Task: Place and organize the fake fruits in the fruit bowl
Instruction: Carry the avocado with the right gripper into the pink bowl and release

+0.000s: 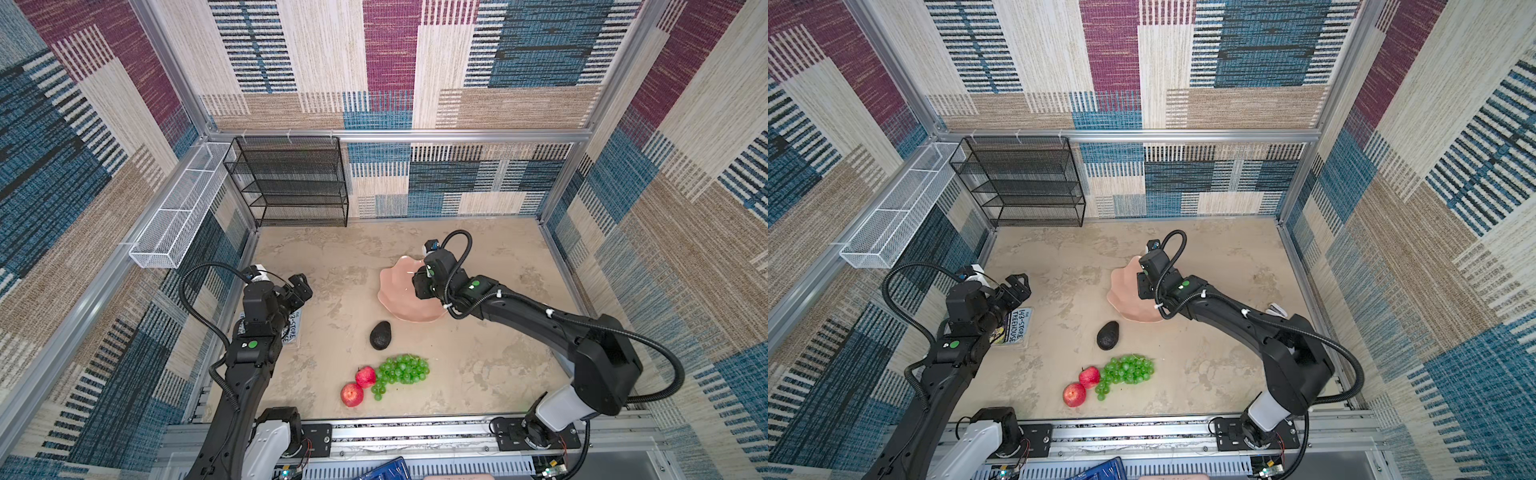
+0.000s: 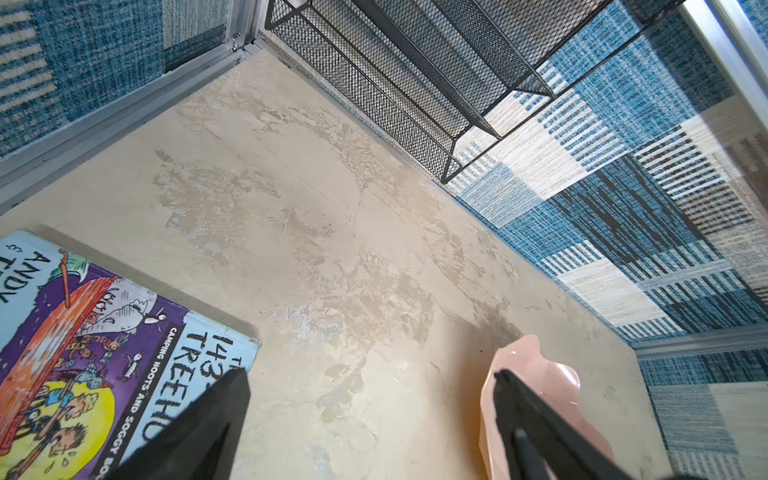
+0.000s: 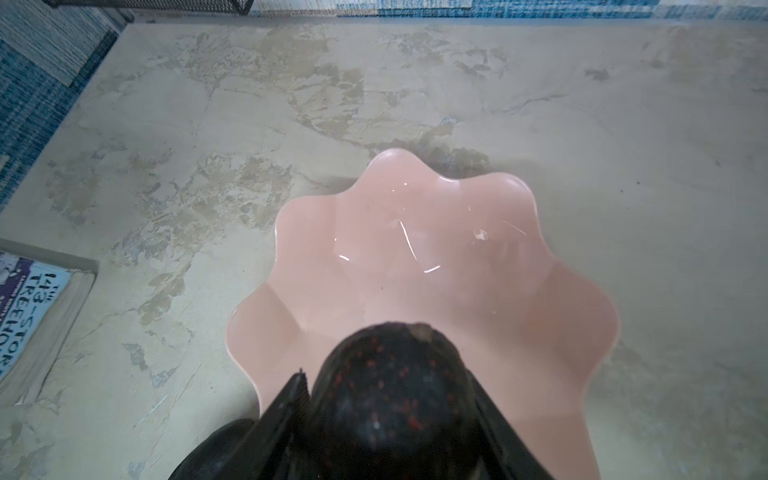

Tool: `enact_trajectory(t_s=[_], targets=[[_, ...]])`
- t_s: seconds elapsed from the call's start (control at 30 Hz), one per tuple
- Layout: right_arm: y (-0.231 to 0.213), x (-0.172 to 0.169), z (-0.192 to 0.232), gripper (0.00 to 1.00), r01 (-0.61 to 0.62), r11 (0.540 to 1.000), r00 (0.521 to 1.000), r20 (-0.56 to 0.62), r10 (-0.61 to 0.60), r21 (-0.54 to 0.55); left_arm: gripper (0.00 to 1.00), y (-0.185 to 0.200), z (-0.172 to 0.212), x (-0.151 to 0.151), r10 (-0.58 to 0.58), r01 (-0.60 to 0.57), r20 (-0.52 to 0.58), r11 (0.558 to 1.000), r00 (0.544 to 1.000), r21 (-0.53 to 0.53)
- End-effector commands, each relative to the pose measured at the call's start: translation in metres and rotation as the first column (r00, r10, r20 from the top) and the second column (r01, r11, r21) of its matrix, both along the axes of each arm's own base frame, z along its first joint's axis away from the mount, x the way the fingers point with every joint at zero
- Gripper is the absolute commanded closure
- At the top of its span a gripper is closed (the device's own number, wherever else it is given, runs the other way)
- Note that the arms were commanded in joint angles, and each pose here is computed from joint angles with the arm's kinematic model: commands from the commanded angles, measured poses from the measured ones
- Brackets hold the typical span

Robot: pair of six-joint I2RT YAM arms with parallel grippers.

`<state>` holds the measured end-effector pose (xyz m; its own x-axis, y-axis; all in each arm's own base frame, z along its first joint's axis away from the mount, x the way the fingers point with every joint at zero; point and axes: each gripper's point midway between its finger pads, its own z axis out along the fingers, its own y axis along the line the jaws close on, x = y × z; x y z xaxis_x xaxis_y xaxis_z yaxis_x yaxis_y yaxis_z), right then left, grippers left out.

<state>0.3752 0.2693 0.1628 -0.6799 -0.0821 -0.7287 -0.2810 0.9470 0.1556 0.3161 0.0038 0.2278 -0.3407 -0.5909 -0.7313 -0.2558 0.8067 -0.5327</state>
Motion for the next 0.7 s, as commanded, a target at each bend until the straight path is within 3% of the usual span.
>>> enact_trajectory(t_s=[0.0, 0.23, 0.67], targets=[[0.024, 0.013, -0.011, 0.52, -0.132, 0.991, 0.991, 0.007, 0.131, 0.014, 0.05, -0.009, 0.0, -0.008, -0.051, 0.051, -0.037, 0.999, 0.998, -0.011], [0.039, 0.029, -0.053, 0.53, -0.175, 0.984, 0.983, -0.045, 0.176, 0.009, 0.05, -0.006, 0.001, -0.023, -0.073, 0.08, -0.112, 0.995, 0.991, 0.058], [0.048, 0.047, -0.105, 0.49, -0.182, 0.983, 0.972, -0.151, 0.182, 0.011, 0.09, -0.034, -0.025, -0.061, -0.26, 0.275, -0.288, 0.961, 0.922, 0.011]])
